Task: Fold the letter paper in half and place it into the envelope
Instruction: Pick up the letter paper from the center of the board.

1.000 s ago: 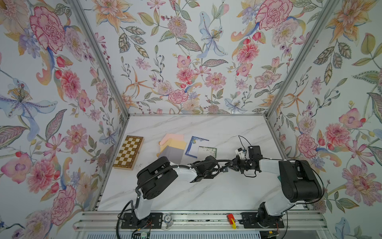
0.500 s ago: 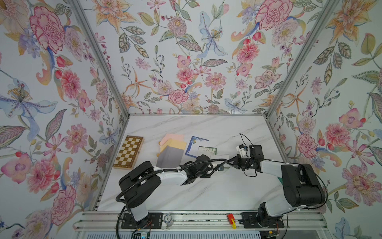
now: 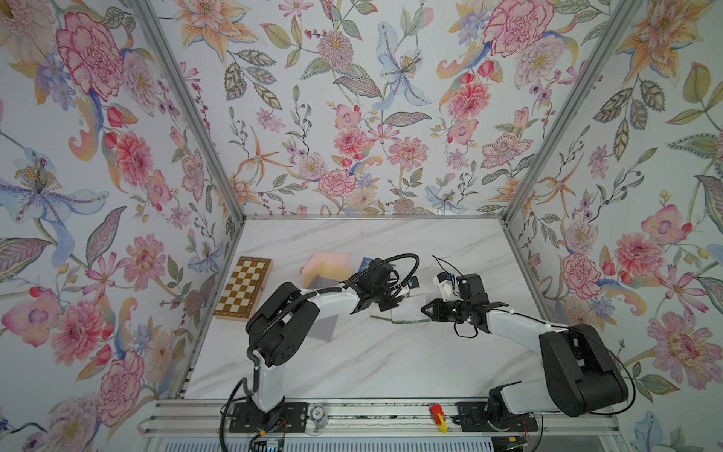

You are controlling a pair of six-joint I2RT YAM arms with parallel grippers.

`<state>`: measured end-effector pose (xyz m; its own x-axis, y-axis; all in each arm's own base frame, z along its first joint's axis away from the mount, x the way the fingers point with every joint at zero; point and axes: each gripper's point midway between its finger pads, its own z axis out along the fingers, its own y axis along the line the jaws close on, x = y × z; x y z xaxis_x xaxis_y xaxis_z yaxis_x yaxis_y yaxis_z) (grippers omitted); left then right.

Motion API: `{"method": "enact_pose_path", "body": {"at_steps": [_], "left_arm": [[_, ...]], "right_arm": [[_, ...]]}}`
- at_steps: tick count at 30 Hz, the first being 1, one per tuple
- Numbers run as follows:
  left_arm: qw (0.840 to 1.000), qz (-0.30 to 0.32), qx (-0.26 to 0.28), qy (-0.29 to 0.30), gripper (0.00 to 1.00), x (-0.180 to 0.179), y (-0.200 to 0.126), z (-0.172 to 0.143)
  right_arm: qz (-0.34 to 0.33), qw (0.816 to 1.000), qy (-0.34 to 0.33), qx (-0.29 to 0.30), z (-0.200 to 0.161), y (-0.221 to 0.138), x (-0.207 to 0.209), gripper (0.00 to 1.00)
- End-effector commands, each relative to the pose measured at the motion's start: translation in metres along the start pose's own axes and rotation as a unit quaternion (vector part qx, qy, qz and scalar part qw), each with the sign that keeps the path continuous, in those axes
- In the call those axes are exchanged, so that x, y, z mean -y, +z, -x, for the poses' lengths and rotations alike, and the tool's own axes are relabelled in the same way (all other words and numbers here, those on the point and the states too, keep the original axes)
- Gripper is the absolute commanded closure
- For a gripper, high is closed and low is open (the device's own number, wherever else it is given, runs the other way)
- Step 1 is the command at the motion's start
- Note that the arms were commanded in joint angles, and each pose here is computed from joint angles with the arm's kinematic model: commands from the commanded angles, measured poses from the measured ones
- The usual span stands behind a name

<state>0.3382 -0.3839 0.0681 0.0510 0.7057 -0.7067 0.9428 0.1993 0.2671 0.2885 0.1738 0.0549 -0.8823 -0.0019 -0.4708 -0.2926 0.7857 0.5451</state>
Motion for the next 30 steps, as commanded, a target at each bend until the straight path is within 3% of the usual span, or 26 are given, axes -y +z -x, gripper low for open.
{"method": "enact_pose_path", "body": {"at_steps": [1, 14, 30], "left_arm": [[0.998, -0.055, 0.02, -0.031, 0.68, 0.009, 0.001, 0.0], [0.994, -0.087, 0.022, -0.058, 0.66, 0.003, 0.01, -0.012], [0.988, -0.121, 0.034, -0.09, 0.64, -0.001, 0.014, -0.019]], "right_arm": [[-0.034, 0.998, -0.043, 0.012, 0.004, -0.003, 0.003, 1.0], [-0.054, 0.992, -0.111, 0.03, 0.005, 0.001, -0.008, 1.0], [-0.053, 0.985, -0.148, 0.071, 0.007, -0.006, -0.015, 1.0]]}}
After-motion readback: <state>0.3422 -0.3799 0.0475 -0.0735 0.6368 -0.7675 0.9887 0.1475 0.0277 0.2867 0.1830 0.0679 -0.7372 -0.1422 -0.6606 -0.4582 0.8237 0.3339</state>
